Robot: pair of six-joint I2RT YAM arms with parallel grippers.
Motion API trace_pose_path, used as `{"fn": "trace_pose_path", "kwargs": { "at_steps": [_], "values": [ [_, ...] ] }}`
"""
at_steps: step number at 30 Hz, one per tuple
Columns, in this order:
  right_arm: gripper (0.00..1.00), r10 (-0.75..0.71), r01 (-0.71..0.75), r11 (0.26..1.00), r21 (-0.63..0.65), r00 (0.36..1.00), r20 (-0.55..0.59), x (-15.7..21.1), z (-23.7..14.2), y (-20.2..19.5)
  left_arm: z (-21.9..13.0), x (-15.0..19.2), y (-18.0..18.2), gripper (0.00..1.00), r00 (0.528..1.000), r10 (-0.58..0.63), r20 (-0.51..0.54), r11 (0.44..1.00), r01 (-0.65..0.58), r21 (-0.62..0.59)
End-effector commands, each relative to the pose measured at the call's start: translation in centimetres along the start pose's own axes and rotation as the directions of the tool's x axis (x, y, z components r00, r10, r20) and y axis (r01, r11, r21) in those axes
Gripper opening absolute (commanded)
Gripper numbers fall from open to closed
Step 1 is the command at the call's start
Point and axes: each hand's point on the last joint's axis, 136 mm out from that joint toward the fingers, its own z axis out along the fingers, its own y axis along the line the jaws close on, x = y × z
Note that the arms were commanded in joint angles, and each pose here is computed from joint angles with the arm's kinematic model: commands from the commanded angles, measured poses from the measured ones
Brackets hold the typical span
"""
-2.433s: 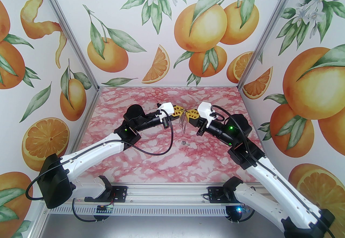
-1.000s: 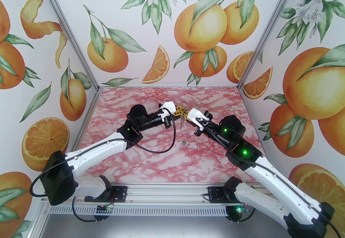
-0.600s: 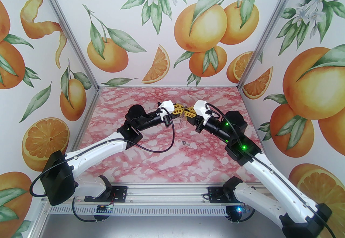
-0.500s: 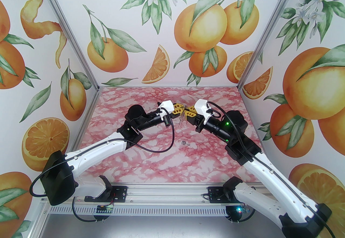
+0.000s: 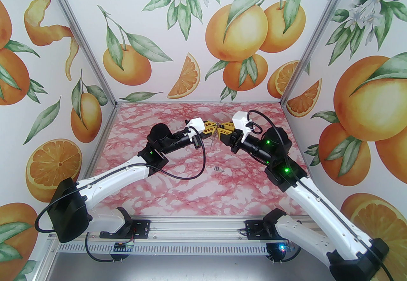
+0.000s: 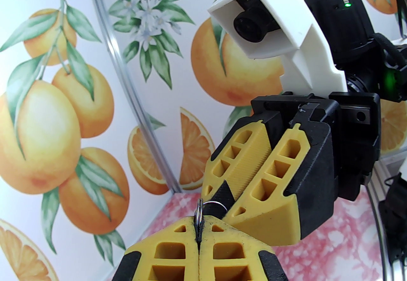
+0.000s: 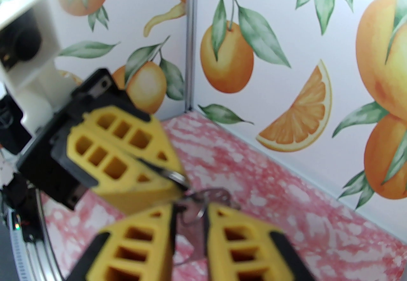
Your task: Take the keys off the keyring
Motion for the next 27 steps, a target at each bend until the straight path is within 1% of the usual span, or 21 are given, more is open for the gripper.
{"fn": "trace_pose_path", "kwargs": {
  "at_steps": [1,4,6,8,11,13,14,17,21,23,27],
  "values": [
    [0.22,0.03,-0.029,1.0,-0.011,0.997,0.076,-2.3,-0.1,-0.2,-0.4,-1.4,-1.1,0.0,0.998,0.022,0.05,0.999,-0.024,0.039],
    [0.19,0.048,-0.046,0.999,-0.024,0.995,0.083,-2.4,-0.1,-0.2,-0.4,-1.3,-1.0,0.0,0.999,0.021,0.048,0.999,-0.023,0.037],
    [0.12,0.06,-0.057,0.998,-0.041,0.995,0.074,-2.2,0.1,0.0,-0.3,-1.3,-1.1,0.0,0.999,0.02,0.048,0.999,-0.022,0.038],
    [0.12,0.068,-0.065,0.997,-0.043,0.996,0.063,-1.9,0.2,0.0,-0.3,-1.4,-0.9,0.0,0.999,0.024,0.049,0.999,-0.025,0.032],
    [0.08,0.058,-0.056,0.998,-0.033,0.996,0.063,-1.8,-0.1,0.0,-0.4,-1.4,-0.7,0.0,0.999,0.026,0.043,0.999,-0.027,0.017],
    [0.02,0.041,-0.039,0.999,-0.037,0.997,0.061,-2.0,-0.2,0.1,-0.3,-1.3,-0.5,0.0,0.999,0.025,0.037,1.0,-0.025,0.005],
    [0.0,0.033,-0.031,0.999,-0.039,0.998,0.052,-1.9,-0.3,0.2,-0.3,-1.2,-0.4,0.0,0.999,0.025,0.034,1.0,-0.025,0.0],
    [0.0,0.009,-0.009,1.0,-0.017,0.999,0.042,-1.7,-0.5,0.0,-0.3,-1.0,0.1,0.0,1.0,0.021,0.022,0.999,-0.02,-0.032],
    [0.0,0.003,-0.007,0.999,0.047,0.997,0.079,-2.5,-1.4,-0.7,-0.4,-0.4,0.7,0.0,1.0,0.008,0.007,0.997,-0.008,-0.075],
    [0.0,0.021,-0.024,0.998,0.066,0.998,0.058,-2.5,-1.5,-1.0,-0.4,0.0,1.0,0.0,1.0,-0.001,-0.009,0.996,0.001,-0.092],
    [0.0,0.043,-0.044,0.997,0.063,0.999,0.017,-2.1,-1.4,-1.0,-0.5,0.2,1.3,0.0,1.0,-0.015,-0.003,0.993,0.014,-0.113]
  ]
}}
